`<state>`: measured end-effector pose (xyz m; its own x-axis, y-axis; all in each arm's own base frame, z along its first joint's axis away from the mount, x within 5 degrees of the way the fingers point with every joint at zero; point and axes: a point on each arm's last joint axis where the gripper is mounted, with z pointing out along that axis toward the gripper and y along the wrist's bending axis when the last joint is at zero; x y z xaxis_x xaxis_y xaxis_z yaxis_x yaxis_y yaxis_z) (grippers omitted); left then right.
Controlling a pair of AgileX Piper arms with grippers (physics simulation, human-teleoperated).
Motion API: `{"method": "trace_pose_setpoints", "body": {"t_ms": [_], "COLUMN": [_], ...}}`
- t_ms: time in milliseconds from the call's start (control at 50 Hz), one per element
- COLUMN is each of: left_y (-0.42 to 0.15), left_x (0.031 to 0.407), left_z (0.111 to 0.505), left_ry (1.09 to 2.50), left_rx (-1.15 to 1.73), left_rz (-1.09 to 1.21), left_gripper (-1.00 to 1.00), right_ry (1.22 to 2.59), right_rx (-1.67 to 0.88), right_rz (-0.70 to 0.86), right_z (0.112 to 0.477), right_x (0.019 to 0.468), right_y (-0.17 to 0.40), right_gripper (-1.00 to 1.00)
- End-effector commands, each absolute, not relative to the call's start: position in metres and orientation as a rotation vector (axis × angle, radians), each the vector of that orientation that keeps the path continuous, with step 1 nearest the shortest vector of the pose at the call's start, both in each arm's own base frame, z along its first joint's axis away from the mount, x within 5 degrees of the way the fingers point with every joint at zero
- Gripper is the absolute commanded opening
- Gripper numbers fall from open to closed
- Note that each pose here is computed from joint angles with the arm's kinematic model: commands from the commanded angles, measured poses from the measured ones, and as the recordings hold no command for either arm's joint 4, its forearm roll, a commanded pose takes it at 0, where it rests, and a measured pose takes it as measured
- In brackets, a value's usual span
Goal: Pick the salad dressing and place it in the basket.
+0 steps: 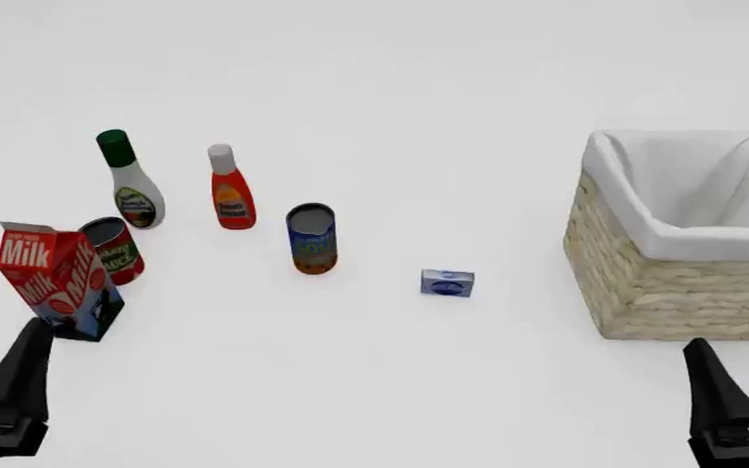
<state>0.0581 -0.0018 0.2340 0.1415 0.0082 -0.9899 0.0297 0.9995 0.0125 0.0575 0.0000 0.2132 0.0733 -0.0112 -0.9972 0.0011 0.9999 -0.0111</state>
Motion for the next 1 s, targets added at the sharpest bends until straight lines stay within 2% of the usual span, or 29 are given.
{"method": "trace_pose_setpoints", "body": {"t_ms": [20, 200, 320, 400, 460, 520, 620, 860, 1000], "left_y": [0.0, -0.001, -0.005, -0.003, -0.002, -0.002, -0.005, -0.012, -0.017], "left_x": [0.056, 0.056, 0.073, 0.101, 0.107, 0.13, 0.163, 0.241, 0.277], "left_z": [0.216, 0.222, 0.252, 0.279, 0.292, 0.323, 0.348, 0.39, 0.412], "left_ry": [1.482, 1.486, 1.512, 1.542, 1.532, 1.547, 1.599, 1.744, 1.763], "left_rx": [-0.012, 0.022, 0.059, 0.046, 0.027, 0.006, 0.014, 0.036, 0.017], "left_rz": [-0.022, -0.011, -0.037, -0.003, -0.001, -0.022, -0.037, -0.044, -0.077], "left_gripper": [1.0, 1.0, 1.0, 1.0, 1.0, 1.0, 1.0, 1.0, 1.0], "right_ry": [1.481, 1.481, 1.482, 1.481, 1.48, 1.479, 1.484, 1.486, 1.484], "right_rx": [-0.011, -0.023, -0.03, -0.032, -0.034, -0.036, -0.043, -0.052, -0.048], "right_rz": [0.005, 0.024, 0.031, 0.039, 0.041, 0.048, 0.049, 0.063, 0.073], "right_z": [0.218, 0.219, 0.221, 0.221, 0.222, 0.223, 0.223, 0.222, 0.222], "right_x": [0.056, 0.055, 0.055, 0.055, 0.055, 0.055, 0.054, 0.055, 0.055], "right_y": [0.001, 0.002, 0.002, 0.003, 0.003, 0.003, 0.003, 0.004, 0.004], "right_gripper": [1.0, 1.0, 1.0, 1.0, 1.0, 1.0, 1.0, 1.0, 1.0]}}
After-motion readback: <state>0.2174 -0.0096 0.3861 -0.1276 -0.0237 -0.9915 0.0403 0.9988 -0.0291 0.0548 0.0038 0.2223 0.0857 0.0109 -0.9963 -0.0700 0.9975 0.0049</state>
